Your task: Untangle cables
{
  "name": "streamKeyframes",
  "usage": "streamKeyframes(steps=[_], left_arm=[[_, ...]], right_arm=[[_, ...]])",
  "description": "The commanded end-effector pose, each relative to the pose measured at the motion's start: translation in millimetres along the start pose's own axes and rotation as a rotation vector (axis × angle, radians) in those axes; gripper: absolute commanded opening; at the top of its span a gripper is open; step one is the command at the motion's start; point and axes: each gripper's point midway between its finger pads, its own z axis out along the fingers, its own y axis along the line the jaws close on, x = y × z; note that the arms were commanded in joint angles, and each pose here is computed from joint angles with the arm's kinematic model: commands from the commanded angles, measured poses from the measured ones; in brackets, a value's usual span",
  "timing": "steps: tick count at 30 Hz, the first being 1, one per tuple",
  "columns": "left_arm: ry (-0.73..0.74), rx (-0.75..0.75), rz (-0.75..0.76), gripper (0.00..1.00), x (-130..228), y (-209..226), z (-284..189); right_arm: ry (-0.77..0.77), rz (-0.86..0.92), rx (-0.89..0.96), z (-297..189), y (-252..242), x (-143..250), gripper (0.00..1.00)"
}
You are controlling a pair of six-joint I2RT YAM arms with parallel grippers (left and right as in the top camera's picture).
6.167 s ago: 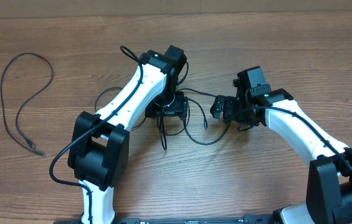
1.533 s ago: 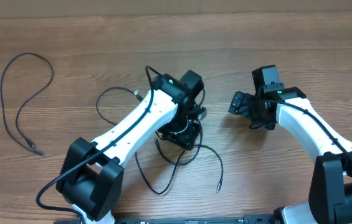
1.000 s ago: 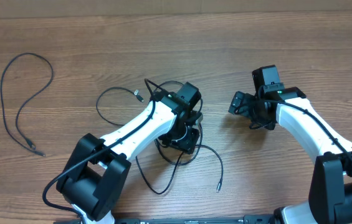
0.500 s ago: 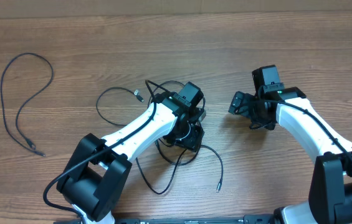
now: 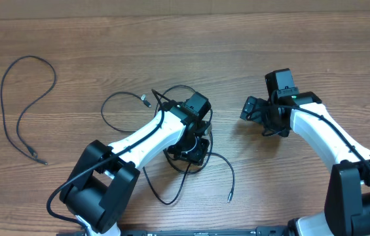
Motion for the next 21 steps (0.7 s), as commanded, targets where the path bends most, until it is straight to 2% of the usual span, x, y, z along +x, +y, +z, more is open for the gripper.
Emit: streamKeyframes(steps=[1, 3, 6, 10, 16, 18, 21], left_arm=[[0.015, 0.01, 0.003, 0.33, 4, -5, 4], [0.021, 0.007, 0.001, 0.3, 6, -4, 4], [0.022, -0.009, -0.001, 0.35, 6, -1, 4], [0.036, -0.011, -0.005, 0.18, 10, 0, 4], [0.051, -0.016, -0.011, 0.14, 14, 1, 4], [0.049, -0.015, -0.011, 0.05, 13, 1, 4], [0.01, -0.003, 0.002, 0.05, 3, -2, 4]], right_arm=[[0.002, 0.007, 0.012, 3, -3, 1, 1.0], [0.002, 0.007, 0.012, 3, -3, 1, 1.0], [0.002, 0.007, 0.012, 3, -3, 1, 1.0], [0.002, 0.007, 0.012, 3, -3, 1, 1.0], [0.002, 0.007, 0.012, 3, -3, 1, 1.0], [0.002, 0.007, 0.012, 3, -3, 1, 1.0], [0.002, 0.007, 0.012, 3, -3, 1, 1.0]])
